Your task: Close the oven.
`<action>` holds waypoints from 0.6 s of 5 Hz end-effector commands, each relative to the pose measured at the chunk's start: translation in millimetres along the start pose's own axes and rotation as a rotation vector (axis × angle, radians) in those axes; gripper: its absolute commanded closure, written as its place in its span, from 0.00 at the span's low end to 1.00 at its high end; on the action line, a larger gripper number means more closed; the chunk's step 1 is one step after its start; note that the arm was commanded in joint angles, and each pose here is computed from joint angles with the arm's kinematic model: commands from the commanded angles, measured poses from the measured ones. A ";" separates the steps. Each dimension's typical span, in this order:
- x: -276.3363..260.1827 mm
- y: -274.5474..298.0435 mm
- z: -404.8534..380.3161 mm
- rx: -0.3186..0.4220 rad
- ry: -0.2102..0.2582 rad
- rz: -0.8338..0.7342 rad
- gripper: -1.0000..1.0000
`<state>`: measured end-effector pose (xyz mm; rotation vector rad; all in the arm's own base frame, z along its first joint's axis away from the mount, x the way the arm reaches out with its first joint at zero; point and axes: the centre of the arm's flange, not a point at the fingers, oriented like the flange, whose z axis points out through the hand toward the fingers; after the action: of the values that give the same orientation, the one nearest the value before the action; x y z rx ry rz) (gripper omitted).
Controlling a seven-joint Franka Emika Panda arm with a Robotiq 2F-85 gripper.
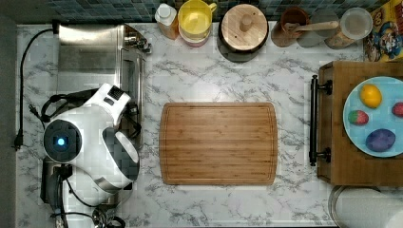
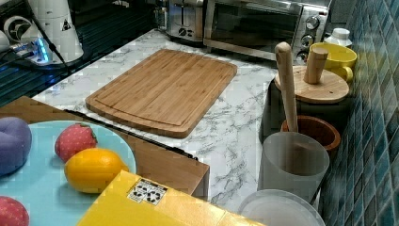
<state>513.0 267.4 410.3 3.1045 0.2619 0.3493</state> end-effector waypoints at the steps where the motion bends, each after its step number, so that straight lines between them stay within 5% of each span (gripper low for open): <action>1: 30.1 -14.2 -119.3 -0.032 -0.047 -0.045 1.00; 3: 30.1 -14.2 -119.3 -0.032 -0.047 -0.045 1.00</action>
<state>506.3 262.9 486.9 3.0383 0.3550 0.0988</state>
